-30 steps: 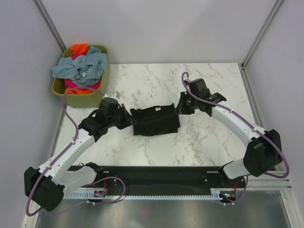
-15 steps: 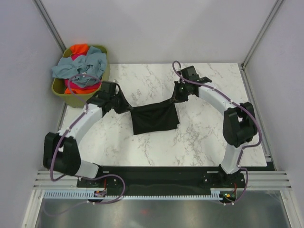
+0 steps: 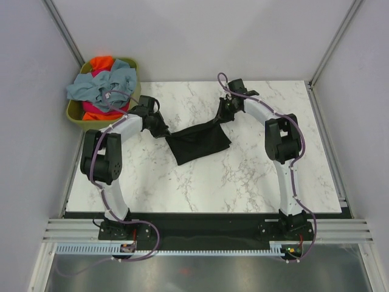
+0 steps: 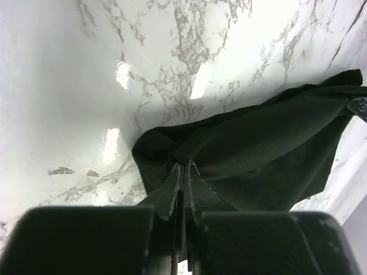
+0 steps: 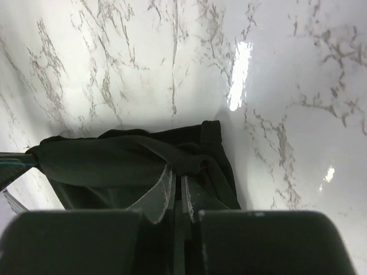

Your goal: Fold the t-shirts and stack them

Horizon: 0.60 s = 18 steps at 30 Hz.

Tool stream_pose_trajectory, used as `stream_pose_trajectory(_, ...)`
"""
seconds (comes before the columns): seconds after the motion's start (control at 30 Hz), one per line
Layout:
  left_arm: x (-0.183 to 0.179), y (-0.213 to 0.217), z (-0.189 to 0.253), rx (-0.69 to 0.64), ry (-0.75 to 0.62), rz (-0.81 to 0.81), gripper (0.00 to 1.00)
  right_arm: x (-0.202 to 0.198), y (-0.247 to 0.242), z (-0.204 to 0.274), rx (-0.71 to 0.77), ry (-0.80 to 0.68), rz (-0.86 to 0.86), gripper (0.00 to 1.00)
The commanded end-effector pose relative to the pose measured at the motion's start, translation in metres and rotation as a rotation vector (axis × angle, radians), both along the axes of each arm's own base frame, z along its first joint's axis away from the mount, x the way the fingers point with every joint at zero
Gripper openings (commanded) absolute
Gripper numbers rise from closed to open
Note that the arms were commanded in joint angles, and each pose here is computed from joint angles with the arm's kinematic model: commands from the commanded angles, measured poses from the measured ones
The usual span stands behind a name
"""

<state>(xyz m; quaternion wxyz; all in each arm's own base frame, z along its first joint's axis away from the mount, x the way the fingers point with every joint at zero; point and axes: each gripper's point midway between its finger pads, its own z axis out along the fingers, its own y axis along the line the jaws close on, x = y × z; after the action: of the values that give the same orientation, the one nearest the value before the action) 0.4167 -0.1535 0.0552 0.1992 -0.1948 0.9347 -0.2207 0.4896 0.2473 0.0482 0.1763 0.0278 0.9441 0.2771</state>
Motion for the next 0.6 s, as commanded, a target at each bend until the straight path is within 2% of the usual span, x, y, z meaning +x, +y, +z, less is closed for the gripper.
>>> stream_pose_trajectory(0.0,0.017,0.01,0.02,0.017,-0.085,-0.006,0.02,0.012,0.008,0.015,0.052,-0.039,0.039,0.07)
stream_pose_trajectory(0.07,0.014,0.011,0.024,0.019,-0.095,-0.011,0.02,0.013,0.008,0.015,0.052,-0.056,0.046,0.17)
stream_pose_trajectory(0.1,0.013,0.012,0.033,0.021,-0.117,-0.011,0.02,0.013,0.007,0.017,0.05,-0.064,0.044,0.26)
stream_pose_trajectory(0.13,0.012,0.013,0.036,0.024,-0.123,-0.009,0.02,0.016,0.007,0.018,0.052,-0.078,0.045,0.44)
stream_pose_trajectory(0.23,0.006,0.017,0.044,0.036,-0.144,-0.001,0.02,0.019,0.005,0.023,0.046,-0.097,0.039,0.75)
stream_pose_trajectory(0.33,-0.001,0.022,0.032,0.064,-0.119,0.0,0.03,0.024,-0.006,0.04,0.019,-0.145,0.019,0.83)
stream_pose_trajectory(0.43,-0.008,0.023,0.013,0.058,-0.068,-0.004,0.03,0.018,-0.014,0.069,0.005,-0.217,0.019,0.83)
stream_pose_trajectory(0.47,-0.009,0.022,0.011,0.052,-0.061,-0.008,0.03,0.005,-0.017,0.06,0.003,-0.195,0.023,0.83)
stream_pose_trajectory(0.53,-0.01,0.022,0.009,0.048,-0.055,-0.009,0.02,-0.004,-0.012,0.09,0.068,-0.267,0.032,0.84)
stream_pose_trajectory(0.57,-0.01,0.021,0.012,0.044,-0.06,-0.01,0.02,-0.024,-0.012,0.072,0.085,-0.221,0.043,0.83)
